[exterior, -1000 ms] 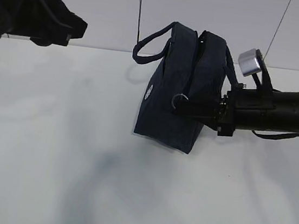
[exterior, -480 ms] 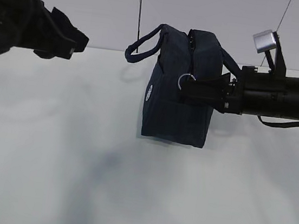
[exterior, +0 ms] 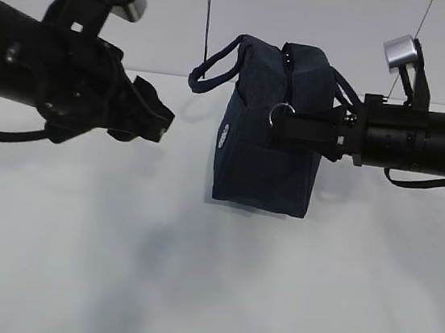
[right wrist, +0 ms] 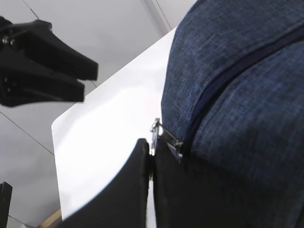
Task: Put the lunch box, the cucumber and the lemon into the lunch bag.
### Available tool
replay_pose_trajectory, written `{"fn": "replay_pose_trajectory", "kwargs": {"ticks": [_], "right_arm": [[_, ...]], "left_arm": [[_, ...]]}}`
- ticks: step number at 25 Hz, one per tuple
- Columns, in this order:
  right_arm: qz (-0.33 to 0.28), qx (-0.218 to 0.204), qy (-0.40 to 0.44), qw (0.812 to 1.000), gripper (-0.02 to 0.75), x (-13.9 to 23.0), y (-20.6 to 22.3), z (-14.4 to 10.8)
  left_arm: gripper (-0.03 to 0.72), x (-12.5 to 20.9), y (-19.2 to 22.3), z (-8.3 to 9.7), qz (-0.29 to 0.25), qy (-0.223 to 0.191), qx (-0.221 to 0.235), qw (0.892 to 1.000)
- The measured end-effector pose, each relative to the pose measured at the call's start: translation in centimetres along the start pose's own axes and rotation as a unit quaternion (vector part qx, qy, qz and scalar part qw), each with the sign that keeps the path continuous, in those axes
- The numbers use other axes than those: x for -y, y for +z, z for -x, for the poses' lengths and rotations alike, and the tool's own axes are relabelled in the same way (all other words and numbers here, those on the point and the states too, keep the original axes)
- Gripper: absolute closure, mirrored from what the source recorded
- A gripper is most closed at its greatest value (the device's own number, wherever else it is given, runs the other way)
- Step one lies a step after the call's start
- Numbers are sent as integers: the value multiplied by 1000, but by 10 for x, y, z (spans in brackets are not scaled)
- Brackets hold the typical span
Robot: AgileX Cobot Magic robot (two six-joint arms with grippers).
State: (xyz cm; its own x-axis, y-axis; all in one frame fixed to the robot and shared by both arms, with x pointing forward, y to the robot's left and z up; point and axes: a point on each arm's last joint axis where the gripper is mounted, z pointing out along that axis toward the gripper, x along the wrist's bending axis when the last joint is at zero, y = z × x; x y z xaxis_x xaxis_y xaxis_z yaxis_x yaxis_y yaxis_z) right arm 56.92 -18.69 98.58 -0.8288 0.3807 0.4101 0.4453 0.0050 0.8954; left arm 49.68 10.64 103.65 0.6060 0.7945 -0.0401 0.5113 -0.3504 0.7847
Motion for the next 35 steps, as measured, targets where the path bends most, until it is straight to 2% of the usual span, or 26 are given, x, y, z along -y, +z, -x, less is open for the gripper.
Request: {"fn": "replay_pose_trajectory", "kwargs": {"ticks": [4, 7, 15, 19, 22, 26, 31, 33, 35], "right_arm": [[0, 0, 2, 1000, 731, 0, 0, 0], [0, 0, 6, 1000, 731, 0, 0, 0], [1, 0, 10, 1000, 731, 0, 0, 0], [1, 0, 11, 1000, 731, 0, 0, 0], [1, 0, 12, 1000, 731, 0, 0, 0], [1, 0, 12, 1000, 731, 0, 0, 0], [1, 0, 15, 1000, 731, 0, 0, 0], [1, 0, 17, 1000, 731, 0, 0, 0], [1, 0, 18, 1000, 731, 0, 0, 0]], "left_arm": [[396, 5, 16, 24, 3, 20, 26, 999], [384, 8, 25, 34, 6, 28, 36, 999], [374, 13, 49, 44, 36, 39, 38, 998], [360, 18, 63, 51, 54, 89, 42, 994], [328, 21, 70, 56, 63, 107, 47, 991], [298, 22, 78, 56, 84, 107, 46, 990], [295, 27, 91, 56, 99, 105, 44, 989], [316, 31, 96, 56, 94, 101, 43, 990], [372, 35, 101, 55, 89, 90, 40, 991]]}}
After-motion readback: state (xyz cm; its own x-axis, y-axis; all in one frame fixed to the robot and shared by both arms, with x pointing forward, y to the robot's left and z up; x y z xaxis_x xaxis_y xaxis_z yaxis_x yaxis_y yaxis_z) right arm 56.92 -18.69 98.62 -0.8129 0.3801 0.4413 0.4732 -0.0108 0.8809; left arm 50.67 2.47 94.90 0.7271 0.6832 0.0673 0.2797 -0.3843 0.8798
